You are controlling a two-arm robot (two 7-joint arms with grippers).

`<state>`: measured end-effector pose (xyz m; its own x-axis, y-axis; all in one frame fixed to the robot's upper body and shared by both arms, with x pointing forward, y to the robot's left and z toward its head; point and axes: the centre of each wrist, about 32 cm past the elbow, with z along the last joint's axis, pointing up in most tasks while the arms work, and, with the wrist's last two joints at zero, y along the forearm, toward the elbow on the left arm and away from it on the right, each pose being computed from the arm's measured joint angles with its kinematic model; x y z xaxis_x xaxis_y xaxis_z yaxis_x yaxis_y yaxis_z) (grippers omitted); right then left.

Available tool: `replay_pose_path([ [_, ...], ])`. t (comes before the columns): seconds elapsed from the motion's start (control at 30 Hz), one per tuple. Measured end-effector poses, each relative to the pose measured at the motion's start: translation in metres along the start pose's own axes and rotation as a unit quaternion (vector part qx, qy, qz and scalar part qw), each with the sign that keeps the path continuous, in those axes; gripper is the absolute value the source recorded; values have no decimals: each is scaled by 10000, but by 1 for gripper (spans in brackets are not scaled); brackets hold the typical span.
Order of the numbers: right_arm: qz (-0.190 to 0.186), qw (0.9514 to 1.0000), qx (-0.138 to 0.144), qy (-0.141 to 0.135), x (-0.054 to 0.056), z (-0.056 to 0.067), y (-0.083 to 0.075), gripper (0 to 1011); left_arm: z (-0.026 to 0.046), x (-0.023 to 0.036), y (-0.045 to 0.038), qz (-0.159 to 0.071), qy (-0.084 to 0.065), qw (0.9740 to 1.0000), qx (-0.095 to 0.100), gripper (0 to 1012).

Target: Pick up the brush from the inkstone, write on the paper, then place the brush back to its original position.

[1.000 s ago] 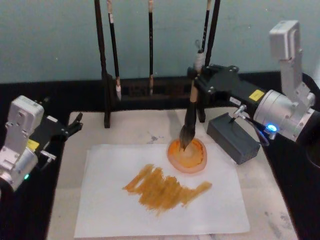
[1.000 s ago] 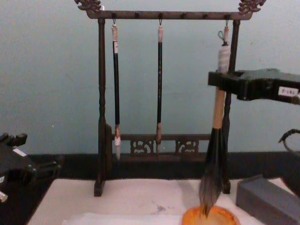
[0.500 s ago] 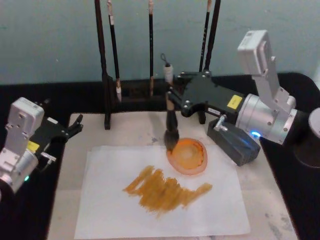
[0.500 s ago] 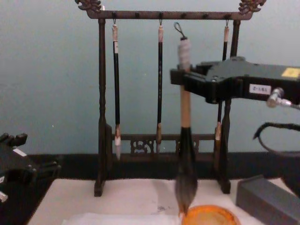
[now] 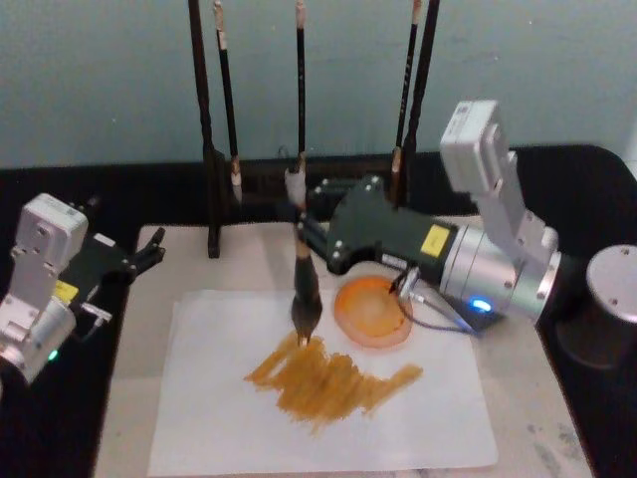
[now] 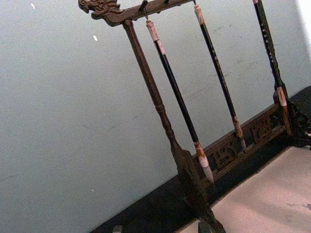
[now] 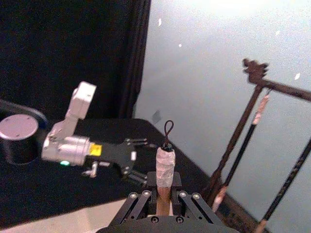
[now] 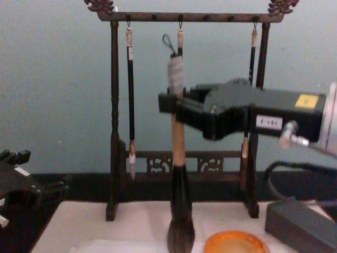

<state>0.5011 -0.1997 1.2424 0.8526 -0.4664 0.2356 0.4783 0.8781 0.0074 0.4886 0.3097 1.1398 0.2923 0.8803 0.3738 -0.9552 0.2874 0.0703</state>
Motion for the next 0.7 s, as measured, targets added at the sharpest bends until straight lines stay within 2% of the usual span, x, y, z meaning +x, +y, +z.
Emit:
replay_pose_path([
  [0.33, 153, 9996, -135, 184, -170, -173, -10, 169, 0, 0, 0, 0, 0, 10000, 0, 1010],
  [0.7, 80, 9995, -265, 168, -168, -262, -54, 169, 0, 0, 0, 0, 0, 10000, 0, 1010],
])
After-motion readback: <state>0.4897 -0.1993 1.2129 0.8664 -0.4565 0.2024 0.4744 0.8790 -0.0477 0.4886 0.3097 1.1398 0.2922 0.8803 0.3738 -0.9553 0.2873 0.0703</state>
